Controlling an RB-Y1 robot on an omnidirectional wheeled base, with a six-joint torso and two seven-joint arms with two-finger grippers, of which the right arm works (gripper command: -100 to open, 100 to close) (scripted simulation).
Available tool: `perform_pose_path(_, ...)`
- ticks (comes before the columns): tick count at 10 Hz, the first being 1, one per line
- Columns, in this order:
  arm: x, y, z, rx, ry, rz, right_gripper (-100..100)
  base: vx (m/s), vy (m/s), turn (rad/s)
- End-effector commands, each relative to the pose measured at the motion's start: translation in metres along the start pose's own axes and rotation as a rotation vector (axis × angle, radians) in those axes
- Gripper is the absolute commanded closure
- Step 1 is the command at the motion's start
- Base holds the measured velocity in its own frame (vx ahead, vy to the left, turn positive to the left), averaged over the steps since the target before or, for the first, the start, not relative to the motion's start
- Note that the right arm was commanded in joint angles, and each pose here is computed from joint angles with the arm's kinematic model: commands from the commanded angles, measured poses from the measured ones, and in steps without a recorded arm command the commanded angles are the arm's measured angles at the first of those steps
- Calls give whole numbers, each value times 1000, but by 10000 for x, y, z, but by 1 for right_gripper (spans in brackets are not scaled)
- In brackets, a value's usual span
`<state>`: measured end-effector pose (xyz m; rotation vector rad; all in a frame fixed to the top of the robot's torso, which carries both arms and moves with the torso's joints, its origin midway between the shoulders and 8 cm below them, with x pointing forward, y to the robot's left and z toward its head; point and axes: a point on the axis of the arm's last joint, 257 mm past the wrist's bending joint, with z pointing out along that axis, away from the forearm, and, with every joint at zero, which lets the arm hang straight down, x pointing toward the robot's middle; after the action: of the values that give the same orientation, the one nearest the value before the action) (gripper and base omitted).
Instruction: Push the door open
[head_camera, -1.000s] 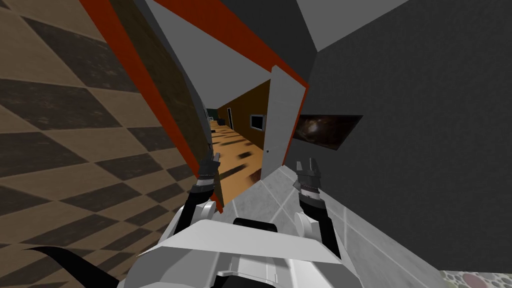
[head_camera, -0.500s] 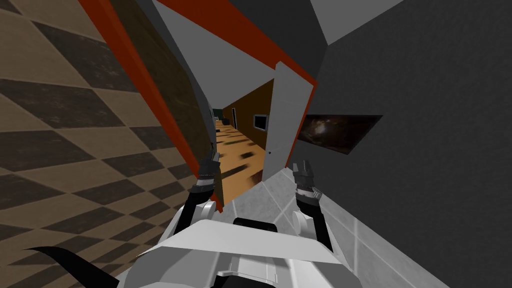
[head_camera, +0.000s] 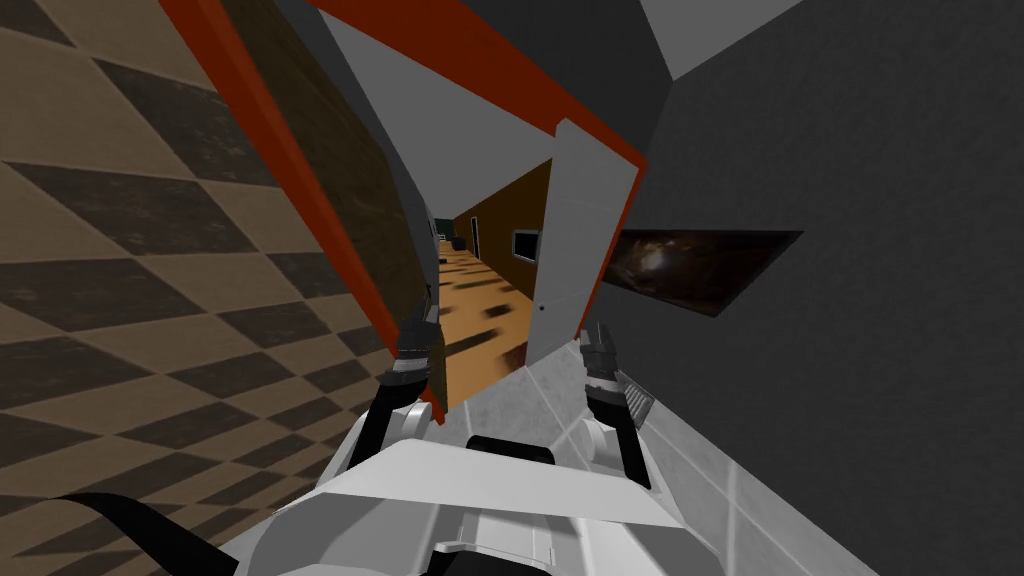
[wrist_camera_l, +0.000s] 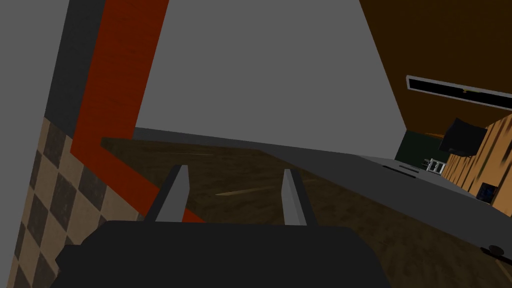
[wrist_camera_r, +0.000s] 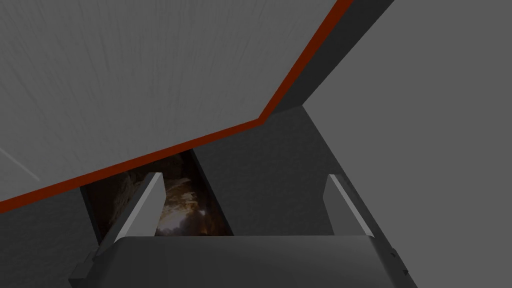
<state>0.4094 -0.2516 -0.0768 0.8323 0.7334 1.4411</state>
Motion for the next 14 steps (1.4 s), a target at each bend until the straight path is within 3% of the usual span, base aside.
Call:
perform_pose_path(1,-6,-144,-26,23,4,-1,-100,53,-60,92)
perform_pose_path(14,-35,-1130,-149,162,32,-7,-100,50,-75,126)
